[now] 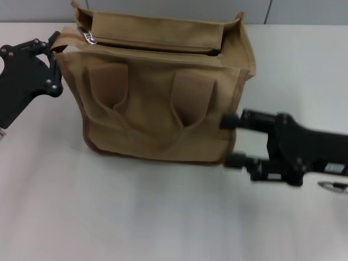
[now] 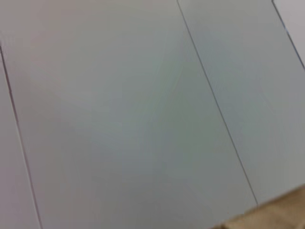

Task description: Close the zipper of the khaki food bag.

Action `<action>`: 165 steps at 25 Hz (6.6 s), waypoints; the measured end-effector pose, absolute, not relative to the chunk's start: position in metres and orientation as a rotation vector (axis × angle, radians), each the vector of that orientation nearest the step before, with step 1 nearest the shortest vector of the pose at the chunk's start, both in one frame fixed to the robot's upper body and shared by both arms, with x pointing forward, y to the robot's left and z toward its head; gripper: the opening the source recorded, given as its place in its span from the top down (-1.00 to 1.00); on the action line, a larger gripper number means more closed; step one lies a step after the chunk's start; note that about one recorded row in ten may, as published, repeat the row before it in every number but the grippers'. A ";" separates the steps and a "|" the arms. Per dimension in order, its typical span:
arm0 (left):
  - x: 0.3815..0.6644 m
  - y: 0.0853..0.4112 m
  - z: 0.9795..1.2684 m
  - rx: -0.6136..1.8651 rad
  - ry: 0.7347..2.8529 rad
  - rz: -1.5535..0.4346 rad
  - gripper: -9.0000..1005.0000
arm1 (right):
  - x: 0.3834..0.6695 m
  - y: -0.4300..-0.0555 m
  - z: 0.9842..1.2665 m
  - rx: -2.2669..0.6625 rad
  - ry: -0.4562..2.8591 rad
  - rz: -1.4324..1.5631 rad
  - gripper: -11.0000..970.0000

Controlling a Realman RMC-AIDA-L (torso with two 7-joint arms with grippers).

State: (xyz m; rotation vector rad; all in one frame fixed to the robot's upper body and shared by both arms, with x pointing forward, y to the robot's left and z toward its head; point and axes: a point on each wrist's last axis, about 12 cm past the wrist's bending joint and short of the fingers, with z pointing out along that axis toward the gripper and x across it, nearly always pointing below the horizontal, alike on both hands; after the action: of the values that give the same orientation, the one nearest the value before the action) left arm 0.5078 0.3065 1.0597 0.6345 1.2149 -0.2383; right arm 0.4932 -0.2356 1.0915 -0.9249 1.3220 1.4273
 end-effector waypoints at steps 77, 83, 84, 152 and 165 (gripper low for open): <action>0.500 0.284 1.072 0.601 1.027 -0.299 0.92 | 0.646 -0.067 1.187 -0.321 2.175 1.643 0.20; 0.500 0.284 1.072 0.599 1.027 -0.303 0.92 | 0.646 -0.065 1.185 -0.321 2.187 1.622 0.20; 0.500 0.284 1.072 0.600 1.027 -0.304 0.92 | 0.647 -0.062 1.185 -0.329 2.196 1.605 0.23; 0.489 0.295 1.067 0.561 1.049 -0.255 0.89 | 0.636 -0.081 1.178 -0.524 1.963 1.561 0.96; 0.483 0.300 1.063 0.542 1.073 -0.240 0.88 | 0.631 -0.104 1.166 -0.504 1.854 1.528 0.96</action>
State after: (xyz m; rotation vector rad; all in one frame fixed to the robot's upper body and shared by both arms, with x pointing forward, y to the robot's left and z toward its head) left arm 0.4827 0.3004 1.0626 0.5421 1.0734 -0.2402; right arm 0.6310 -0.1039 1.1661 -0.5043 1.8543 1.5282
